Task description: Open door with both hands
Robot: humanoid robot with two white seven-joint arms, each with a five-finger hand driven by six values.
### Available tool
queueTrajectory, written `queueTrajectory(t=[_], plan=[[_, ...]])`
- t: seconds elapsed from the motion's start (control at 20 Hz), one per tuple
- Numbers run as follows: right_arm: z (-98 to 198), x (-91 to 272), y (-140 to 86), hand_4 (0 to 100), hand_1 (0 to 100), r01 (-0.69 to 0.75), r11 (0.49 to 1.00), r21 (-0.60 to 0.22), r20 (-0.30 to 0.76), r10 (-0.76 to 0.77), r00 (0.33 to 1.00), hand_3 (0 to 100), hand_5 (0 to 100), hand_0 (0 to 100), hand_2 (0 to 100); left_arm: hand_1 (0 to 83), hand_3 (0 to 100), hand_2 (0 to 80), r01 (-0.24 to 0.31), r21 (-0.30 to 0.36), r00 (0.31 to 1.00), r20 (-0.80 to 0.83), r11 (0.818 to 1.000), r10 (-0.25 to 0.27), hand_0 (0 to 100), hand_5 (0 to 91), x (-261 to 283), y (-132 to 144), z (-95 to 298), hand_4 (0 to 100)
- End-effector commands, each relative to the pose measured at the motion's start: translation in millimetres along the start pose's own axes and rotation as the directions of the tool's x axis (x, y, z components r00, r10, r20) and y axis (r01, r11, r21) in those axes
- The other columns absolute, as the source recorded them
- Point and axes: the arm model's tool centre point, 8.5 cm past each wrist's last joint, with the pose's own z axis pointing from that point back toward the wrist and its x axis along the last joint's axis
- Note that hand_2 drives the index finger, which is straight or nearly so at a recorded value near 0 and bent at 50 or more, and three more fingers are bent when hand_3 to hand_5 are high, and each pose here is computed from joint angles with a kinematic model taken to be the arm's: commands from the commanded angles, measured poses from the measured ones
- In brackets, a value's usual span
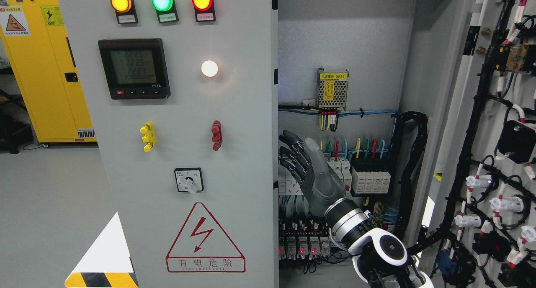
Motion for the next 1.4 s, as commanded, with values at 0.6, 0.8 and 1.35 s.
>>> queueTrajectory(t=[0.6,0.8,1.35], plan=[[-9.6,-5.5,-0.5,0,8,0.029,0.997,0.065,-0.027,-0.027,0.999,0,0,22,0,0.0,6,0.0,0.000,-0.009,0.999,0.043,1.000,0.001,0,0.0,23.6,-4.3,-1.2,0],[-9.5,-3.7,-2.8,0,8,0.036,0.997,0.067,-0.022,-0.035,0.999,0,0,22,0,0.0,5,0.0,0.000,-0.009,0.999,0.042,1.000,0.001,0,0.0,23.1,-4.1,-1.1,0],[-11.7,-3.1,-3.4,0,8,0.044,0.992,0.118,-0.023,-0.041,0.999,0,0,22,0,0.0,6,0.0,0.000,-0.009,0.999,0.043,1.000,0.001,0,0.0,24.1,-4.2,-1.2,0]])
